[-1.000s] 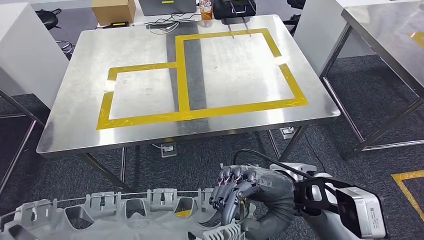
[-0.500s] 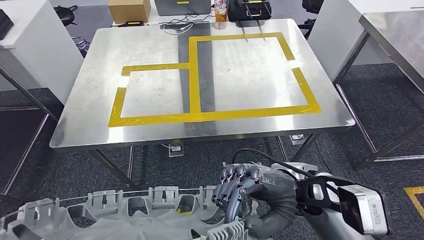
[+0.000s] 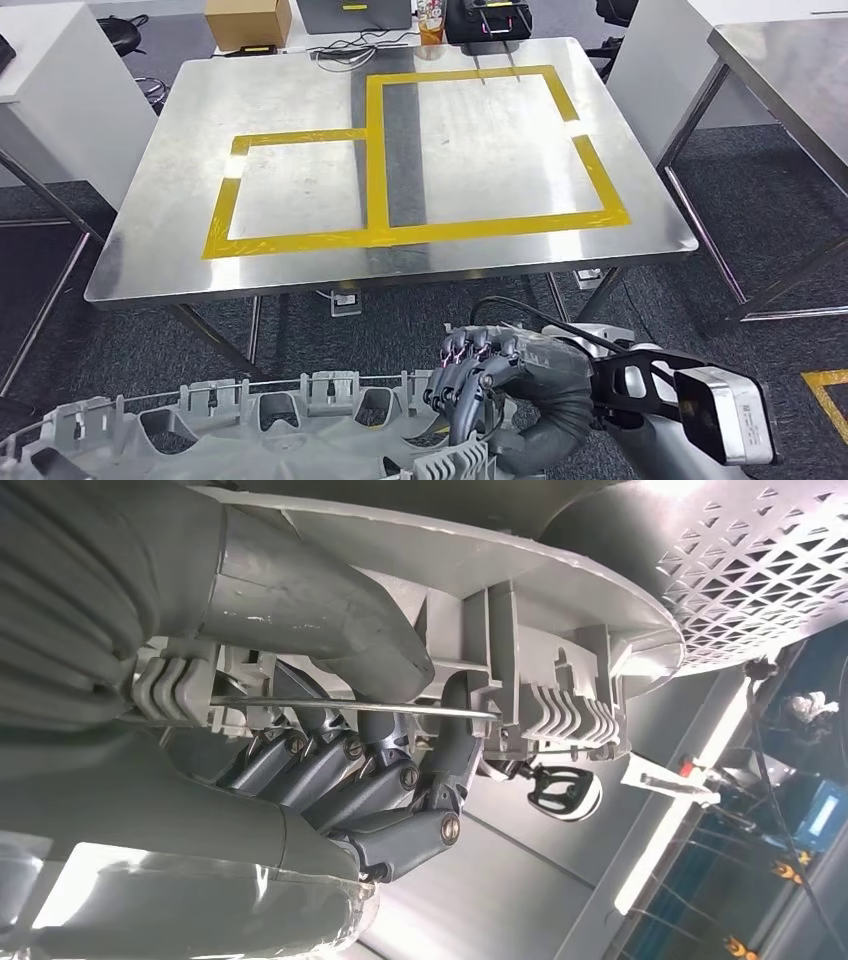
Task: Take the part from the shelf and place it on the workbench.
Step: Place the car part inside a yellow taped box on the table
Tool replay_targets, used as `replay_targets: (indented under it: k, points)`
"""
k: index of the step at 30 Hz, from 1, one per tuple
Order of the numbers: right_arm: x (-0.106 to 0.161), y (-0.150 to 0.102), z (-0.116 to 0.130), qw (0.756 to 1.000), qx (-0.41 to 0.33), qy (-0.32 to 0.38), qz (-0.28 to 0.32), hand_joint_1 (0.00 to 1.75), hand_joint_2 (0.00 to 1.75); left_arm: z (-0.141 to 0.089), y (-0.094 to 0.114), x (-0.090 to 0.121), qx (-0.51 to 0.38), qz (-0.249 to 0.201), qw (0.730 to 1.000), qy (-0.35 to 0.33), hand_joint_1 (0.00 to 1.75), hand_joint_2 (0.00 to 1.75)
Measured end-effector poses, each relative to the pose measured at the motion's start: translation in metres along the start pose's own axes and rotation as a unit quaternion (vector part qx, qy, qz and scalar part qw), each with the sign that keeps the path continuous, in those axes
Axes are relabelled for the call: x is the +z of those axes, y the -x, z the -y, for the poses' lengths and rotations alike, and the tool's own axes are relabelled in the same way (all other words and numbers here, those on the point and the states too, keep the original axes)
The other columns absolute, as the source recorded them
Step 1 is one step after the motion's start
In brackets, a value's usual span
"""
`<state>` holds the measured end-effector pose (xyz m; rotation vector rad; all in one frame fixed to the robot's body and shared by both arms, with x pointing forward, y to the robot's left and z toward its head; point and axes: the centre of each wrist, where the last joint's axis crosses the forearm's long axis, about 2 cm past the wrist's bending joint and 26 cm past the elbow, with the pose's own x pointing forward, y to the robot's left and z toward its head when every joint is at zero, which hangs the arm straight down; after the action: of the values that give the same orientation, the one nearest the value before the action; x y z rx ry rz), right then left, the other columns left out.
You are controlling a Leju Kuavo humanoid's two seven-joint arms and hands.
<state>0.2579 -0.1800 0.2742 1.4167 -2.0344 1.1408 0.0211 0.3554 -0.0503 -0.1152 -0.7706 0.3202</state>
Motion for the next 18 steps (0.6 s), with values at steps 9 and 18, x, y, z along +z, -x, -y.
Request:
replay_targets:
  k: [9,18]
  points:
    - [0.0029,-0.0002,0.0005,1.0,-0.003,0.004,0.002,1.69,1.75,0.001,0.0007,0.0001,0.001,0.0,1.0,0.003,0.0,1.75]
    - [0.0039,-0.0008,0.0009,1.0,-0.003,0.006,0.003,1.69,1.75,0.0013,0.0013,0.0004,0.002,0.0,1.0,0.005,0.0,1.75]
